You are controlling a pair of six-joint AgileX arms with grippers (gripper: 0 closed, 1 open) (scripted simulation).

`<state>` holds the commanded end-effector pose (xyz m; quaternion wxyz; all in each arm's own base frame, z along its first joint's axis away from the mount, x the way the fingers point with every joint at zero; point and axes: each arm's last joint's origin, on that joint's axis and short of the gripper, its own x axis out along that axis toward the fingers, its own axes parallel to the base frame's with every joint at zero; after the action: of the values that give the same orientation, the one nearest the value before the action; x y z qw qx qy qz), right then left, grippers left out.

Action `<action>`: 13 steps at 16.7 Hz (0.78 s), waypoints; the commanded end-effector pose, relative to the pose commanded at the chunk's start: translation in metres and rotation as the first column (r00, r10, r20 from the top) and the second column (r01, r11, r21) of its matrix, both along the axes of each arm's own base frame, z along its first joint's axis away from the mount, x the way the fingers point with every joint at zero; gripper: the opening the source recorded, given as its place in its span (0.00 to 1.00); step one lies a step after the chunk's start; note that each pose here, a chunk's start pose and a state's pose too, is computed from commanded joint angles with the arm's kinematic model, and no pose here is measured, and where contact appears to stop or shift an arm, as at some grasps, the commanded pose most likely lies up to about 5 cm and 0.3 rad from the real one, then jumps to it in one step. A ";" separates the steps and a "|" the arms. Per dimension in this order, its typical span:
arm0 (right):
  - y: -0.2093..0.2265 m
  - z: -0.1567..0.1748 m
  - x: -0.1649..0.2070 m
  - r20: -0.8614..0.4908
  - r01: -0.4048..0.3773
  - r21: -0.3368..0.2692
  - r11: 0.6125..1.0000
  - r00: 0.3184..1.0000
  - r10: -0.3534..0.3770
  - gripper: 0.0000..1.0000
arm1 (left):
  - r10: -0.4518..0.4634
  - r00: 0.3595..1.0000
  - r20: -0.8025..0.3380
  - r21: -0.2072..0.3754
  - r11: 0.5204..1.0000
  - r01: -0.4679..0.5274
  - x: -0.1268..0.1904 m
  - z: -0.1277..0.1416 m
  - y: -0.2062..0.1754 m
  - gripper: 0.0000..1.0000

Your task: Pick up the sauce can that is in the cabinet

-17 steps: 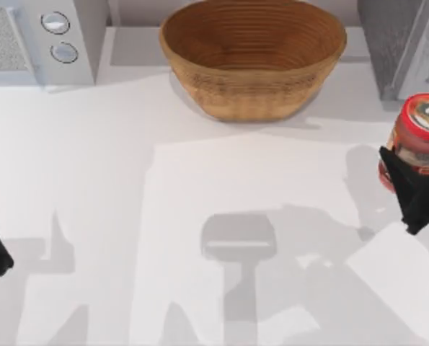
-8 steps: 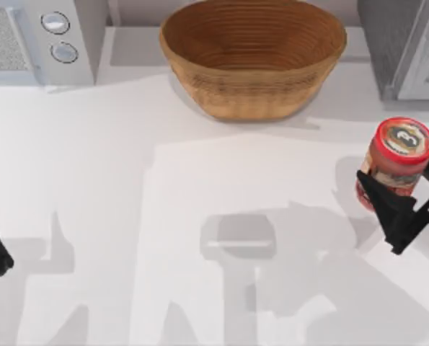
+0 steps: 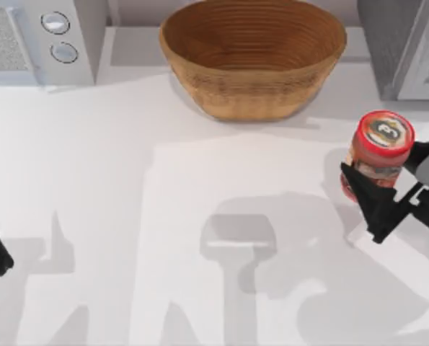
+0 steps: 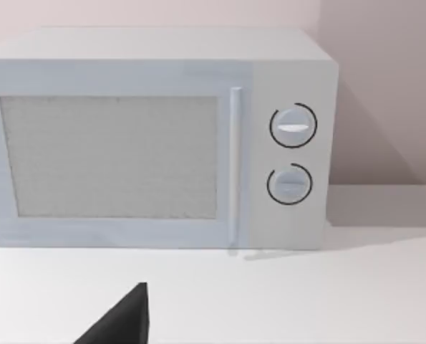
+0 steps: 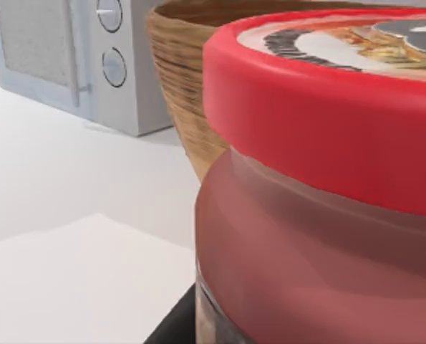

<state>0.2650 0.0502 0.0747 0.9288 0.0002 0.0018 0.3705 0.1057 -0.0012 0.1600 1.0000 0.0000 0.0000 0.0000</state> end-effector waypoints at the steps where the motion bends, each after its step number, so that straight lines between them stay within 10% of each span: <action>1: 0.006 -0.004 0.006 0.000 -0.001 0.000 1.000 1.000 0.001 0.00 | 0.000 1.000 0.000 0.000 1.000 0.000 0.000 0.000 0.000 1.00; 9: 0.027 -0.016 0.024 0.002 -0.004 0.000 1.000 1.000 0.004 0.00 | 0.000 1.000 0.000 0.000 1.000 0.000 0.000 0.000 0.000 1.00; 13: 0.027 -0.016 0.024 0.002 -0.004 0.000 1.000 1.000 0.004 0.30 | 0.000 1.000 0.000 0.000 1.000 0.000 0.000 0.000 0.000 1.00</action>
<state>0.2893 0.0776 0.0585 0.9281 -0.0003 0.0009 0.3724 0.1057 -0.0012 0.1600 1.0000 0.0000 0.0000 0.0000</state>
